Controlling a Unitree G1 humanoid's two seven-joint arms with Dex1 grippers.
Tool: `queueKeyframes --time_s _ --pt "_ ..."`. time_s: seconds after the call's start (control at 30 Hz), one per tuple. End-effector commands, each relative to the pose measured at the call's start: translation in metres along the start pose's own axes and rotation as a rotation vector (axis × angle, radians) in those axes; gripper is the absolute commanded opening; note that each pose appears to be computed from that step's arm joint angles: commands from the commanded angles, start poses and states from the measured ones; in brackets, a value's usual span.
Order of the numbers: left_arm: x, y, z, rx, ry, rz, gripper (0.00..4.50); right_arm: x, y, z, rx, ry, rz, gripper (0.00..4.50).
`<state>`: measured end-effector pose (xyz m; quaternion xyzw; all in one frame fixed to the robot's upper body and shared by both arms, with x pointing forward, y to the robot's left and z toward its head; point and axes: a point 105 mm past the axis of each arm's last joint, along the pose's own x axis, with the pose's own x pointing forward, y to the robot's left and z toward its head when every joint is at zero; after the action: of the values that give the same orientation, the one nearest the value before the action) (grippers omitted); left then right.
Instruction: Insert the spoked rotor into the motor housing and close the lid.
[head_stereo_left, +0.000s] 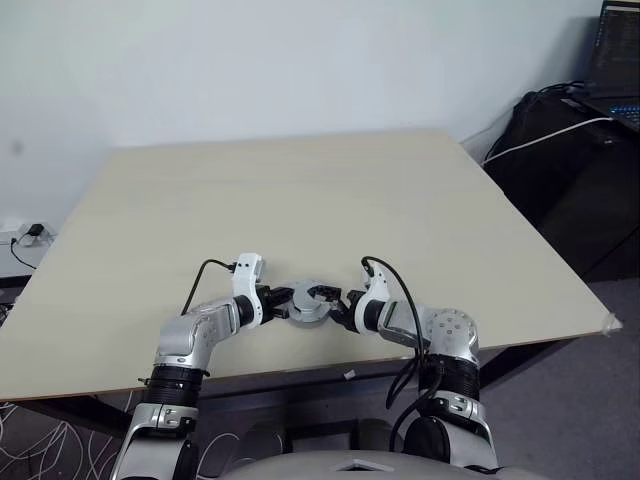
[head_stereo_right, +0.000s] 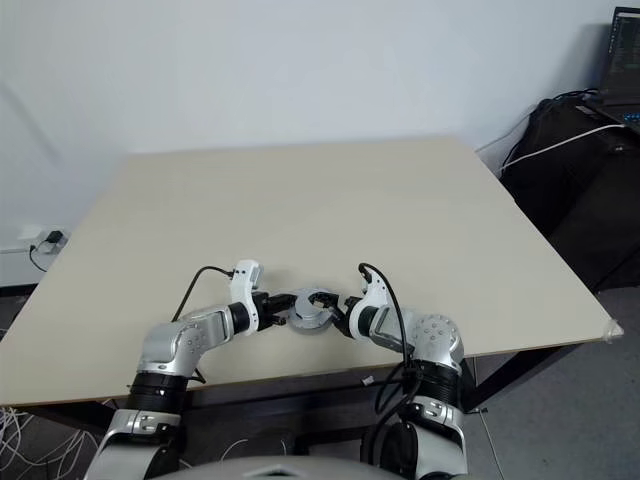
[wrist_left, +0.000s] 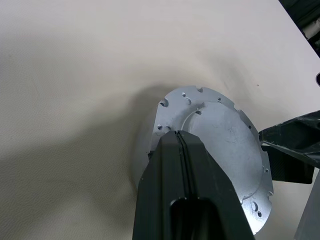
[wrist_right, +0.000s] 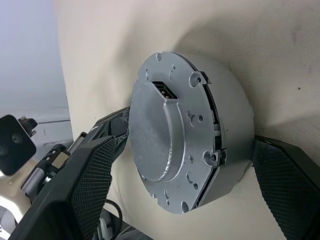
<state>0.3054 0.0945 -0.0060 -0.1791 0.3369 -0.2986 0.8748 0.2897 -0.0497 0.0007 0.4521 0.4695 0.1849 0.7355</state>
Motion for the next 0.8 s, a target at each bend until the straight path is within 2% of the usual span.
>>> queueKeyframes --time_s 0.03,0.43,0.53,0.7,0.73,0.8 --pt "0.0051 -0.0007 -0.0193 -0.016 0.075 0.004 0.0 0.0207 0.0476 -0.0284 0.047 0.091 0.211 4.49" --pt "0.0037 -0.0003 -0.0195 -0.017 0.073 0.008 0.0 0.0202 0.0562 -0.024 0.103 0.068 0.319 4.49" --pt "0.0035 0.0 -0.0196 -0.017 0.073 0.01 0.0 0.0202 0.0558 -0.0234 0.101 0.063 0.315 3.89" --pt "0.0035 -0.0003 -0.0197 -0.02 0.071 0.009 0.0 0.0201 0.0532 -0.0212 0.096 0.046 0.295 2.3" --pt "0.0034 -0.0003 -0.0198 -0.021 0.071 0.009 0.0 0.0201 0.0524 -0.021 0.094 0.044 0.289 2.1" --pt "0.0033 -0.0005 -0.0205 -0.022 0.07 0.009 0.0 0.0197 0.0511 -0.0212 0.092 0.042 0.284 2.09"
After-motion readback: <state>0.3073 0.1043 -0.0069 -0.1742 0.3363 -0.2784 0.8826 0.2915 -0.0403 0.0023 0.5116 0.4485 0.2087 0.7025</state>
